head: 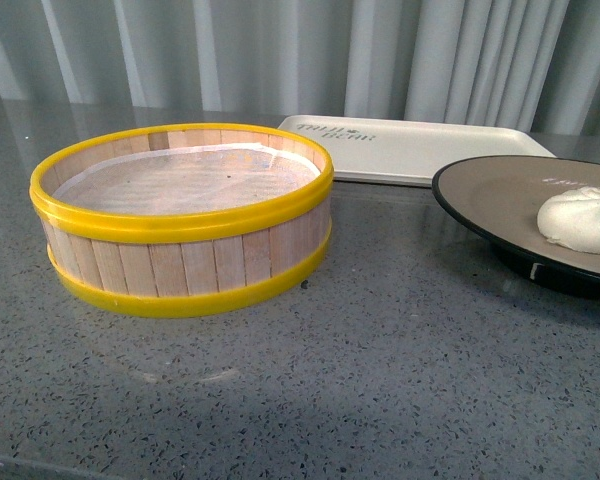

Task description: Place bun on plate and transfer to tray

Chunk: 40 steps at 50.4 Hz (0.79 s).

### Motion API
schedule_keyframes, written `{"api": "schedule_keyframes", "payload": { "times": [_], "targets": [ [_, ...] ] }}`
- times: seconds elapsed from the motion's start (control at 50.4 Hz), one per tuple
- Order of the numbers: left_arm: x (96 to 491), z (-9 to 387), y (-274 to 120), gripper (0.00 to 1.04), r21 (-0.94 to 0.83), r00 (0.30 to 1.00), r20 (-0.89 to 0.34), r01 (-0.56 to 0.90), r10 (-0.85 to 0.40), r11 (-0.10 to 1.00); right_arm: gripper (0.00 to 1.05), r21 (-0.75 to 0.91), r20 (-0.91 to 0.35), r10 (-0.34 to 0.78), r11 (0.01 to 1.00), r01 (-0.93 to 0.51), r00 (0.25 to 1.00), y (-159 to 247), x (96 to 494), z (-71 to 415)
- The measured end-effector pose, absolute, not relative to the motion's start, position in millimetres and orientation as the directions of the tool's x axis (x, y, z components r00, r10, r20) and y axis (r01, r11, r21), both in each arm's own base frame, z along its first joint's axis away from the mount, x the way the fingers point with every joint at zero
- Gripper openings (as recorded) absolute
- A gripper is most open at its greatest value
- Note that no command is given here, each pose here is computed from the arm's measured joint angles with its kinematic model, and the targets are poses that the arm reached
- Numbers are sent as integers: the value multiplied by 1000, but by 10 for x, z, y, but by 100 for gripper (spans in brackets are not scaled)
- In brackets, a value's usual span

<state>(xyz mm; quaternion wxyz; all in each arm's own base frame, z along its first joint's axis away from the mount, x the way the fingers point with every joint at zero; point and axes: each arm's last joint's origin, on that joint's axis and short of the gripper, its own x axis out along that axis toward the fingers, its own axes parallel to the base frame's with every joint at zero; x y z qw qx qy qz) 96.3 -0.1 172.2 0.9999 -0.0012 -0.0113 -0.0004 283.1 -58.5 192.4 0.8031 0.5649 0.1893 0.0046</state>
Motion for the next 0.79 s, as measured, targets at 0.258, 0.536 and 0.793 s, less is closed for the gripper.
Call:
{"api": "schedule_keyframes", "payload": {
  "times": [0.258,0.536,0.793],
  "targets": [
    [963,1722,-1,98,-2,1000,23,1,-1,1000,72,924,-294,261,325,203,919,-515,2933,1910],
    [963,1722,-1,98,-2,1000,23,1,-1,1000,26,926,-293,265,319,203,919,-513,2943,1896],
    [963,1722,-1,98,-2,1000,23,1,-1,1000,3,932,-265,274,317,173,925,-523,2947,1920]
  ]
}}
